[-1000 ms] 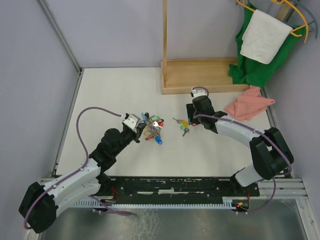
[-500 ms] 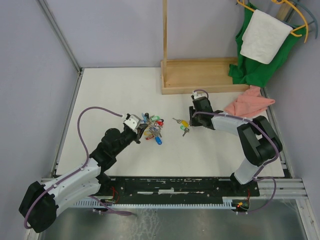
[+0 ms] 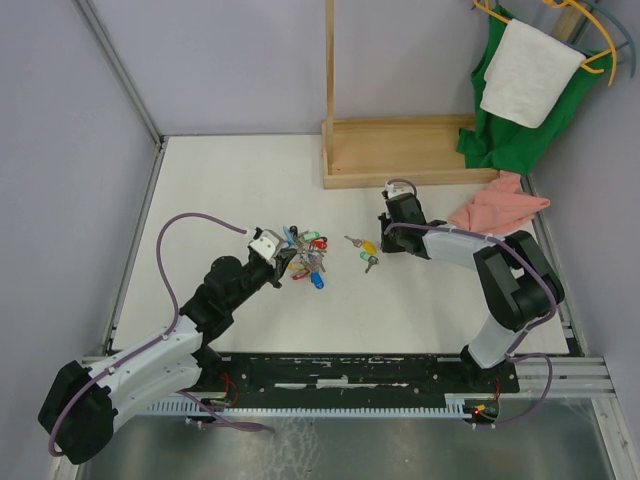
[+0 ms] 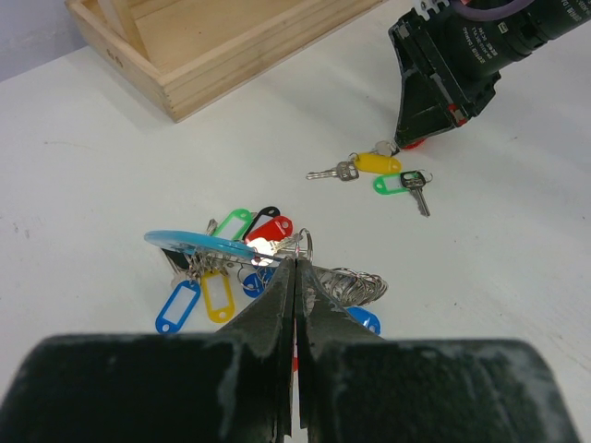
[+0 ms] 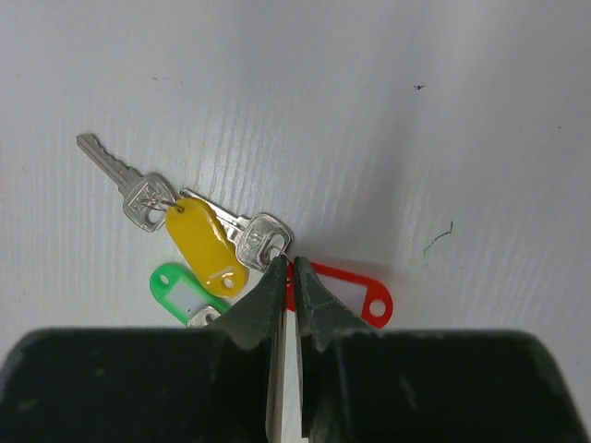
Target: Put the keys on the keyring
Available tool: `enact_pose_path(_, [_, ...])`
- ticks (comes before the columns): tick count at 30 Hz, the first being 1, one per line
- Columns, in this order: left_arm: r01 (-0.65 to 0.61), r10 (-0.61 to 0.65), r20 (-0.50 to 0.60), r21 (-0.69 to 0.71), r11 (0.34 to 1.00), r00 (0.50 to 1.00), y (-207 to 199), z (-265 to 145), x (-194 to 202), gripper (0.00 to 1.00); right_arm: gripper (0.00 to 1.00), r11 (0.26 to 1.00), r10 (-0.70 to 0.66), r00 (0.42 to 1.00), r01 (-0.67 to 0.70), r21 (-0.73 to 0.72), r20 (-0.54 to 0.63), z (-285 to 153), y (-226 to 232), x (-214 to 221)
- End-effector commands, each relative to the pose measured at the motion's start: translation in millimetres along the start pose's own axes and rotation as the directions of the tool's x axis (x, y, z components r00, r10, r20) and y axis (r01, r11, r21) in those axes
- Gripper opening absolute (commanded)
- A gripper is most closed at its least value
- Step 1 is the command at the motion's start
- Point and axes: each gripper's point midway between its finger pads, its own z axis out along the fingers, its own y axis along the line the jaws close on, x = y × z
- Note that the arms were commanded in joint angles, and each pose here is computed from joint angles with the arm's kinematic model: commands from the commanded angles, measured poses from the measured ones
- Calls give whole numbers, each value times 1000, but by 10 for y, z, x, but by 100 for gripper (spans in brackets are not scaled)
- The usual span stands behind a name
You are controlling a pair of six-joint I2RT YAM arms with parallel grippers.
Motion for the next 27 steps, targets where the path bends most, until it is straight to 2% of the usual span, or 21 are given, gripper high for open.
enact_pose_path(1, [-42,42,63,3,999,997,12,27,-239,3,8,999,-16,998,19,-44,54,-153,108,-273])
enact_pose_path(3, [-45,45,62,2,999,997,16,24,-236,3,1,998,-26,999,29,-54,44,-215,129,-286])
enact_pose_path(7, [-50,49,64,6,999,997,8,16,-237,3,1,997,-44,999,44,-62,4,-456,136,-274])
enact_pose_path(14, [-55,54,64,11,998,996,2,14,-238,3,1,998,-55,984,53,-18,-170,-961,14,7])
enact_pose_path(21, [-60,57,72,37,998,996,-45,6,-261,3,0,998,-56,923,51,-22,-380,-1410,-35,466])
enact_pose_path(27, [-64,60,65,65,996,996,-90,24,-243,3,1,995,-102,859,95,-40,-501,-1475,-46,703])
